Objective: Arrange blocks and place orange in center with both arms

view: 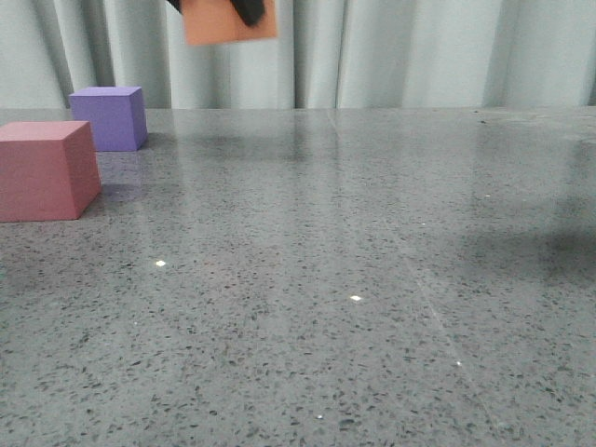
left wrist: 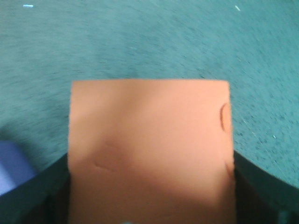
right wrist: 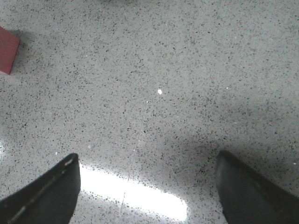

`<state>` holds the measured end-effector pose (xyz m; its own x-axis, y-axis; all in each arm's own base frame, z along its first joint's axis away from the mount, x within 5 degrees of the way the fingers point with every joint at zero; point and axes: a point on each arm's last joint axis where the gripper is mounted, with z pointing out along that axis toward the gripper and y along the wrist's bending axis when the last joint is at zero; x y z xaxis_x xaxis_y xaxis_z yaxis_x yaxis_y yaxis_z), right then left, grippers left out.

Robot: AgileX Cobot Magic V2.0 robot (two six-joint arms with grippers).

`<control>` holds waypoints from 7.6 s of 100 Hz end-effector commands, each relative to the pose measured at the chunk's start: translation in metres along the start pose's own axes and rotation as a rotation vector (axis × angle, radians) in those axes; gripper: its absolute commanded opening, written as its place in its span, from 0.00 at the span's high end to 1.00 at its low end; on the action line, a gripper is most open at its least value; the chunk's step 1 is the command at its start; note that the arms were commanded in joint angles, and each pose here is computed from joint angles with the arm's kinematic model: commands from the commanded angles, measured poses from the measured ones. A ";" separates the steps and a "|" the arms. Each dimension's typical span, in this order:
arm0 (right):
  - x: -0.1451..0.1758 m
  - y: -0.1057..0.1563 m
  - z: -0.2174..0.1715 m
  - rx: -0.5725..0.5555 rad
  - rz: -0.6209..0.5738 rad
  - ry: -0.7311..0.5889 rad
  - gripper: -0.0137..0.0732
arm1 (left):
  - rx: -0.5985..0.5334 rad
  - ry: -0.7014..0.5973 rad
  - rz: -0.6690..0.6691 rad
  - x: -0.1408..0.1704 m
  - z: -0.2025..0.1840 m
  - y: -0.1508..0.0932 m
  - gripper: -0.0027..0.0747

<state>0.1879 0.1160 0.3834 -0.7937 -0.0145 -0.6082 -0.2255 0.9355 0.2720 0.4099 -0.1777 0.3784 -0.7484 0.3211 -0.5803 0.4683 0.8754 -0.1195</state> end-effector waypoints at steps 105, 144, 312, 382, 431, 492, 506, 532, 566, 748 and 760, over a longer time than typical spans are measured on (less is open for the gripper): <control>-0.008 0.003 -0.014 -0.035 -0.013 -0.094 0.16 | -0.387 0.006 -0.401 0.049 -0.044 0.048 0.77; -0.008 0.003 -0.014 -0.036 -0.013 -0.097 0.16 | -0.371 0.020 -0.451 0.070 -0.004 0.053 0.77; -0.008 0.003 -0.014 -0.036 -0.013 -0.099 0.16 | -0.363 0.025 -0.465 0.082 0.027 0.058 0.24; -0.009 -0.003 -0.038 -0.032 -0.064 -0.268 0.16 | -0.304 -0.321 -0.387 0.081 -0.099 0.028 0.25; 0.042 -0.027 -0.051 -0.088 -0.127 -0.508 0.17 | -0.217 -0.616 -0.279 0.164 -0.150 0.003 0.46; 0.083 -0.045 -0.034 -0.082 -0.131 -0.478 0.98 | -0.169 -0.805 -0.176 0.273 -0.154 -0.008 0.99; 0.092 -0.048 -0.033 -0.108 -0.137 -0.531 0.98 | -0.159 -0.841 -0.169 0.293 -0.153 -0.009 0.99; 0.103 -0.052 -0.033 -0.126 -0.138 -0.565 0.98 | -0.157 -0.863 -0.166 0.311 -0.152 -0.010 0.99; 0.104 -0.052 -0.033 -0.123 -0.138 -0.559 0.98 | -0.157 -0.863 -0.166 0.311 -0.152 -0.010 0.99; 0.104 -0.052 -0.033 -0.124 -0.138 -0.560 0.98 | -0.499 -1.026 -0.171 0.425 -0.091 0.011 0.99; 0.104 -0.052 -0.033 -0.124 -0.138 -0.560 0.98 | -0.499 -1.026 -0.171 0.425 -0.091 0.011 0.99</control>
<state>0.0978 0.0532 0.3156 -0.4270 0.0626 -0.9021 -0.3672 0.8996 0.2362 0.0561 0.0005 0.2013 -0.0390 -0.0381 -0.9985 -0.0130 0.9992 -0.0376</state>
